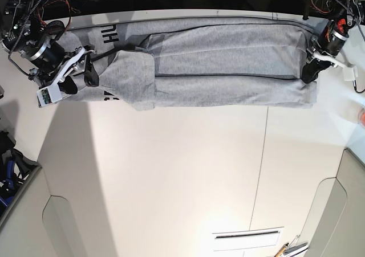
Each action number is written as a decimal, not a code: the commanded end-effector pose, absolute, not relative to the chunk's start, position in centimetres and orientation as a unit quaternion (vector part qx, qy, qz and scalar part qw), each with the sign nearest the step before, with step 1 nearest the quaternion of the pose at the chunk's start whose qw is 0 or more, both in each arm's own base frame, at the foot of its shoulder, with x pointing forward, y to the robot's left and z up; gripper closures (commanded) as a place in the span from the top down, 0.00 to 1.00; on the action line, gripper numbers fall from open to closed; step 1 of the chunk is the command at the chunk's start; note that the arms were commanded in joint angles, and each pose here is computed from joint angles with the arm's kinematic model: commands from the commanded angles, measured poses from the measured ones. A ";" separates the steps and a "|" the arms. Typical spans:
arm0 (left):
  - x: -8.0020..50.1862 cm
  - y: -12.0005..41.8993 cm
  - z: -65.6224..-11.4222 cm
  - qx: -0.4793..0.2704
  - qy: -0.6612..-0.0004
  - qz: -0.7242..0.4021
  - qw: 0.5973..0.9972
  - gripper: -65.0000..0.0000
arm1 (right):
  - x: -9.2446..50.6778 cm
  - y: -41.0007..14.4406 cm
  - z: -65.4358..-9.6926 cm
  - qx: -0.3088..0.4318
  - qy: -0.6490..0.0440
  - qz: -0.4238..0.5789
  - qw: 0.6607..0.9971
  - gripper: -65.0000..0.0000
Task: Fold the T-shirt properly
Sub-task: 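Grasp the hem end of the folded shirt with the left gripper, then fold the hem end inward toward the right gripper with the left gripper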
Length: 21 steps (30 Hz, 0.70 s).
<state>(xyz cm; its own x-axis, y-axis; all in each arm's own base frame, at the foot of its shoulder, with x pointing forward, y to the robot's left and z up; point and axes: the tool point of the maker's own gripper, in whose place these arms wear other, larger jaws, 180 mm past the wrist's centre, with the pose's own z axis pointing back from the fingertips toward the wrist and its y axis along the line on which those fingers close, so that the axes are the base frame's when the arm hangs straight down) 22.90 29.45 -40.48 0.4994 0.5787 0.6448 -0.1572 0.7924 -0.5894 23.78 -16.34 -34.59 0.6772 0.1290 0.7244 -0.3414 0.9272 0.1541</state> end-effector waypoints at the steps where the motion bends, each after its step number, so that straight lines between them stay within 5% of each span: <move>1: 23.8 29.5 -38.6 -0.249 -0.472 0.212 0.818 0.00 | 24.5 -16.4 -33.4 0.140 -0.403 0.131 0.895 0.56; 21: 24.4 10.0 -30.8 -0.488 -0.438 0.076 0.751 0.00 | 24.6 -22.3 -34.3 0.003 -0.368 0.132 0.920 0.56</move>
